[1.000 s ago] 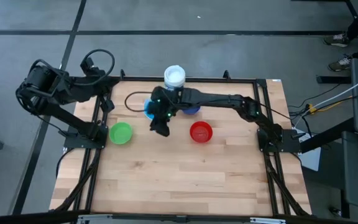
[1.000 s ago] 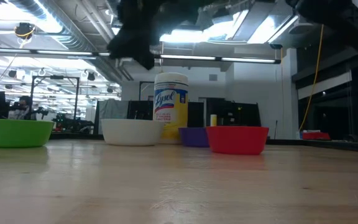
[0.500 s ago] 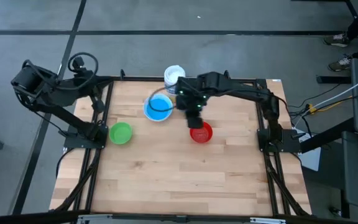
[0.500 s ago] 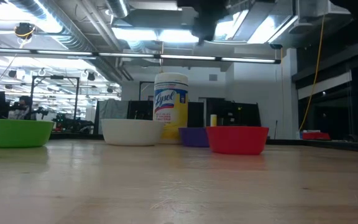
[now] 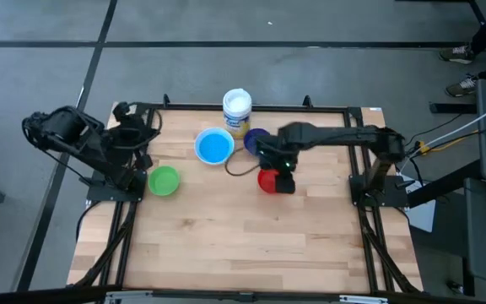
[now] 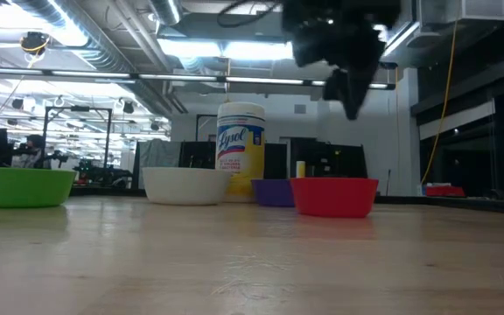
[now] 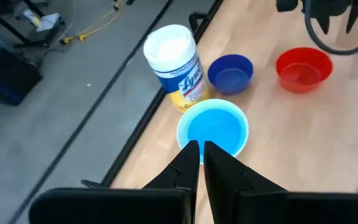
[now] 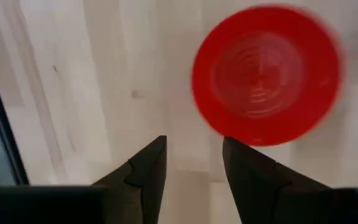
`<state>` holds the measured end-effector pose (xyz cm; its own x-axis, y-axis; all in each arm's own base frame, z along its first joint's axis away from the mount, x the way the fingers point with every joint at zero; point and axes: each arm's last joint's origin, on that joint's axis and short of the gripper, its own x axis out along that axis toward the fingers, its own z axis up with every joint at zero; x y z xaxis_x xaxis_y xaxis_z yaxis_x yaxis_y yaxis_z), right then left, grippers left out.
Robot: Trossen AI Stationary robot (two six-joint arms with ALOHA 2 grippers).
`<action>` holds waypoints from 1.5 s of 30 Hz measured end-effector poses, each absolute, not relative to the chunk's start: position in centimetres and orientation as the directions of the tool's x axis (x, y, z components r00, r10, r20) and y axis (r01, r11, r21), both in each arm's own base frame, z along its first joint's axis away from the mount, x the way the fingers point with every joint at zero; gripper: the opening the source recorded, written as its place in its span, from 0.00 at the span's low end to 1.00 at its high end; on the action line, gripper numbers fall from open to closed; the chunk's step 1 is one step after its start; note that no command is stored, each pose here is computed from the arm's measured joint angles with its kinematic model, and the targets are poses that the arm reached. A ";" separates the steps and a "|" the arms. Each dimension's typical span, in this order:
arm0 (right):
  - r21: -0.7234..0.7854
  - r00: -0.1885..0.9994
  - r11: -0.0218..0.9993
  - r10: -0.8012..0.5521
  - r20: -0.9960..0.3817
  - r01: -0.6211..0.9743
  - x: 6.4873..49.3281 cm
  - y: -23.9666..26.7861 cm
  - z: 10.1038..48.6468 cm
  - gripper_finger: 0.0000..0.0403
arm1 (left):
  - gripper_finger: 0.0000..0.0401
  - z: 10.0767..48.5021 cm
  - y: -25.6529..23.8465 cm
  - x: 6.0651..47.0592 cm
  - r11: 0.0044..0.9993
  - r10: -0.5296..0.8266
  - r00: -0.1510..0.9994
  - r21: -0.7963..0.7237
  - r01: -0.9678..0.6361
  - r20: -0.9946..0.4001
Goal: Nest bowls inside each other
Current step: Stack the red bowl on top of the light blue bowl
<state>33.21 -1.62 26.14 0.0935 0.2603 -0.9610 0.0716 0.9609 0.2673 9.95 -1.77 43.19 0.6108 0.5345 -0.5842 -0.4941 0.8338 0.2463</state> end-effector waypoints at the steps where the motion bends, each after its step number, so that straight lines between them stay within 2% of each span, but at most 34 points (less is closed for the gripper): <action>1: 0.280 0.123 0.955 0.268 -0.956 0.095 32.7 -1.3 25.6 0.40 | 0.05 43.1 -1.8 9.7 0.836 0.529 0.617 0.234 -0.496 -0.583; 7: 0.317 0.247 0.937 0.276 -0.929 0.146 31.8 0.6 22.5 0.38 | 0.05 43.1 -1.9 9.7 0.847 0.510 0.625 0.219 -0.484 -0.591; 15: 0.264 0.280 0.963 0.242 -0.929 0.046 31.8 2.5 19.9 0.36 | 0.05 42.8 -2.3 10.4 0.850 0.488 0.615 0.178 -0.495 -0.619; 26: 0.238 0.314 0.970 0.211 -0.926 0.050 32.3 0.6 19.2 0.37 | 0.05 42.5 -2.8 11.4 0.848 0.490 0.598 0.191 -0.494 -0.634; 34: 0.283 0.248 0.959 0.269 -0.931 0.023 33.1 1.4 16.6 0.35 | 0.05 42.5 -2.8 11.3 0.847 0.487 0.598 0.177 -0.501 -0.636; 38: 0.247 0.248 0.968 0.231 -0.941 0.038 33.7 1.3 15.5 0.34 | 0.05 42.5 -2.8 11.3 0.847 0.487 0.598 0.177 -0.501 -0.636; 40: 0.226 0.251 0.973 0.208 -0.945 0.043 33.9 1.3 15.1 0.29 | 0.05 42.5 -2.8 11.3 0.847 0.487 0.599 0.177 -0.502 -0.636; 43: 0.220 0.263 0.975 0.204 -0.943 0.031 34.1 1.4 14.9 0.11 | 0.05 42.6 -2.7 11.2 0.847 0.486 0.601 0.173 -0.503 -0.634; 45: 0.201 0.298 0.980 0.192 -0.935 0.001 34.7 1.7 15.5 0.04 | 0.05 42.6 -2.7 11.1 0.846 0.488 0.603 0.172 -0.505 -0.631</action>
<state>34.74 1.66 15.55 0.2981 0.1919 -0.9350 0.0006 0.9796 0.2012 11.09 -2.68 42.60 0.6030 0.4881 -0.6309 -0.5052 0.8458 0.1715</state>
